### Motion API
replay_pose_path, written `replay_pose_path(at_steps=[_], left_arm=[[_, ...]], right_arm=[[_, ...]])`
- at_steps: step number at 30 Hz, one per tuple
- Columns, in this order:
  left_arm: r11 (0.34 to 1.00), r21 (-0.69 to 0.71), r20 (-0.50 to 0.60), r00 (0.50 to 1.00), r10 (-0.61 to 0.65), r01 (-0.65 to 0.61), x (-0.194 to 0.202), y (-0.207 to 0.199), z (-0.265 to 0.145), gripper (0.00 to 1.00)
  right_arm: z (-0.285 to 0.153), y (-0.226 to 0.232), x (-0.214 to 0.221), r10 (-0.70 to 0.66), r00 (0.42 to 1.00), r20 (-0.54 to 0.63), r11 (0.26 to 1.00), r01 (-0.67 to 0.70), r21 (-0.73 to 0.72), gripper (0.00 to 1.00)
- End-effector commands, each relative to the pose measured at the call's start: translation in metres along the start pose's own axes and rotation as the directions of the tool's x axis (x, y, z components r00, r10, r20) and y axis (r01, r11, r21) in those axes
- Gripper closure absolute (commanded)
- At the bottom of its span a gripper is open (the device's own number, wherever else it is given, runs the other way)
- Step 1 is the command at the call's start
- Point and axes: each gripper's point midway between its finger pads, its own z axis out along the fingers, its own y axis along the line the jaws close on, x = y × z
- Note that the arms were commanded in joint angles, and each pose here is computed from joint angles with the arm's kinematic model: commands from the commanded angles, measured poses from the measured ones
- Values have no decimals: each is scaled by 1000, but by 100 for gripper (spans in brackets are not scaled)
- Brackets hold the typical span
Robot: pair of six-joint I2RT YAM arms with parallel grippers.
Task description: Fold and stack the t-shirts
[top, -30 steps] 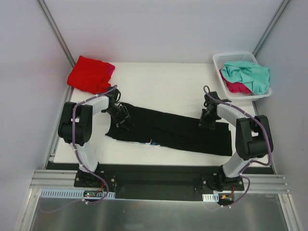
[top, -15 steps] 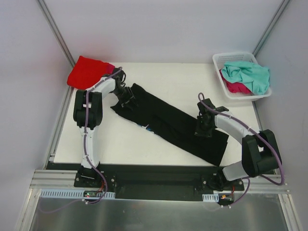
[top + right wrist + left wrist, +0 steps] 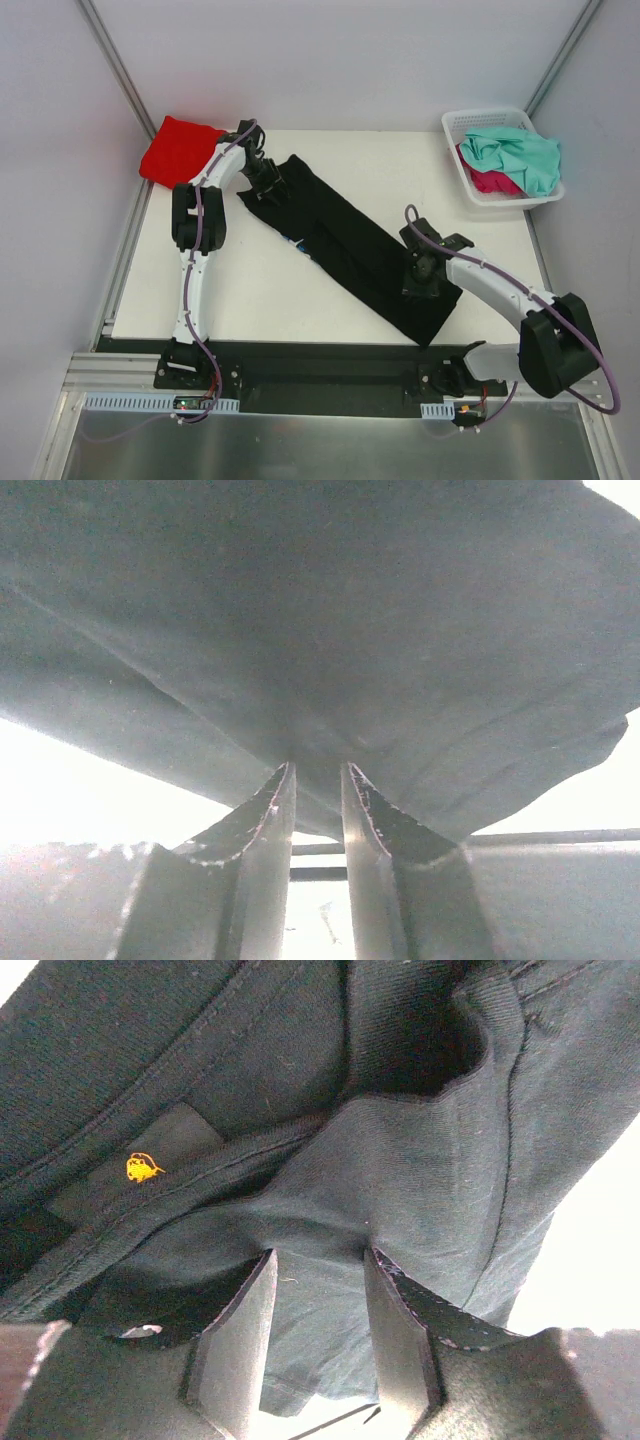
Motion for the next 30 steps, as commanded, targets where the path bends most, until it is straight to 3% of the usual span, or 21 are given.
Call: replay_pose_path(at_steps=[1,4,8,12,15,23,30], left_arm=[[997,-77,-30,999,-16,13,6,23,11,59],[996,-84,-31,1000,-7,4,7,25,10,60],[997,-83,-26,1000,0,-2,7,25,8,60],[997,-75,-17,1000,6,-7,4,21,6,59],[998,-67,-9,1000,11,-11,0,20,5,59],[998,-56,8,1000,14,-14,-16,17,5,61],[1000,-8,21,1000,13,-13,-27,6,6,61]], right_arm=[[-20,-21,-30,46,993,105,997,-52,61,71],[-2,-23,-43,137,989,57,991,-136,-13,71],[10,-36,-64,195,980,48,981,-195,7,71],[48,-52,-52,313,944,-103,949,-314,4,71],[51,-53,-48,325,934,-147,944,-329,-2,76],[15,-22,-29,233,957,-175,962,-253,-105,77],[10,58,34,83,964,-252,970,-137,-203,77]])
